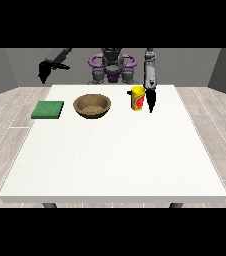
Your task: Pick the cup and pour the ball into the bowl, then pick the bowl and place it on the pad
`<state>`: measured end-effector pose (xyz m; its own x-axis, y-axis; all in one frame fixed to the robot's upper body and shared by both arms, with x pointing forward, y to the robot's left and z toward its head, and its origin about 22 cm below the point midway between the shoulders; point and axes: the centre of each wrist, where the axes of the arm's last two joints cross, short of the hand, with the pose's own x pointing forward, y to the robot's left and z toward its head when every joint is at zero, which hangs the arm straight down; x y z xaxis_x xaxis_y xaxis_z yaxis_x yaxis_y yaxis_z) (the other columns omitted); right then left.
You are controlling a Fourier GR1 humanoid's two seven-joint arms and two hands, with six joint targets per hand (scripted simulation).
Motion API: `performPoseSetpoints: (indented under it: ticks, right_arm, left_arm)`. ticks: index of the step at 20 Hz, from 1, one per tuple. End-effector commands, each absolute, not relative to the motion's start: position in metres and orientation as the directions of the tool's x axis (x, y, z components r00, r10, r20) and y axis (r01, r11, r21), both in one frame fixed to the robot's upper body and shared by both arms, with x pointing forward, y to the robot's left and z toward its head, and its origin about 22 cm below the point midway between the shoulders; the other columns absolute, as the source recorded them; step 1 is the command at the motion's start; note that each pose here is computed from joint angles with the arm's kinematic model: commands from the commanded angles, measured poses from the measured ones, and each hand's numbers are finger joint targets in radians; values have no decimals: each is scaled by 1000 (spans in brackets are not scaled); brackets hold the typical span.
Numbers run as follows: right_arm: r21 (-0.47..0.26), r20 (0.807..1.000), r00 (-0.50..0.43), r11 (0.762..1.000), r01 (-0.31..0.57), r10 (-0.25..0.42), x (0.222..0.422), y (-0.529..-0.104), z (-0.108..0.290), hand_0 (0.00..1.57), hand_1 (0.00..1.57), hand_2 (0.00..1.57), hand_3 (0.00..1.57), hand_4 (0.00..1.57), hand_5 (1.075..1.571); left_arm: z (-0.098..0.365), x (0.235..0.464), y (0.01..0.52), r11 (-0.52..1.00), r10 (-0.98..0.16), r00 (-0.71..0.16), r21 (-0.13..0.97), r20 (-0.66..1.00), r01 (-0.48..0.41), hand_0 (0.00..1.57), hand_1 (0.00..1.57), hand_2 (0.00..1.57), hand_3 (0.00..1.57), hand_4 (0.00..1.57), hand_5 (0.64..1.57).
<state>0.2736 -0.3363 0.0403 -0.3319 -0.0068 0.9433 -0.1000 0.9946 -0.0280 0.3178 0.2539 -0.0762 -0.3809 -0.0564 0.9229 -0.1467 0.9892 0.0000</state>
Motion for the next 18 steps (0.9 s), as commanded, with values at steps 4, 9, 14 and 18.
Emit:
performPoseSetpoints:
  ticks: [4,9,14,18]
  right_arm:
    - [-24,941,-337,995,-94,-9,282,-342,35,0,0,0,0,0,1571]
    - [-42,939,-344,993,-114,1,279,-338,46,0,0,0,0,0,1570]
    - [-75,941,-339,985,-156,18,271,-359,50,0,0,0,0,0,1570]
    - [-35,968,-250,996,-81,13,265,-389,34,0,0,0,0,0,1570]
  left_arm:
    - [-91,324,232,990,-71,-365,20,928,-141,0,0,0,0,0,1526]
    - [-105,308,244,933,-343,-398,260,851,-247,1245,1245,1571,1571,1329,1287]
    - [-120,295,222,907,-396,-337,305,854,-292,1323,1323,1571,1571,1477,1250]
    - [-101,312,229,910,-405,-301,348,863,-227,1316,1316,1571,1571,1496,1256]
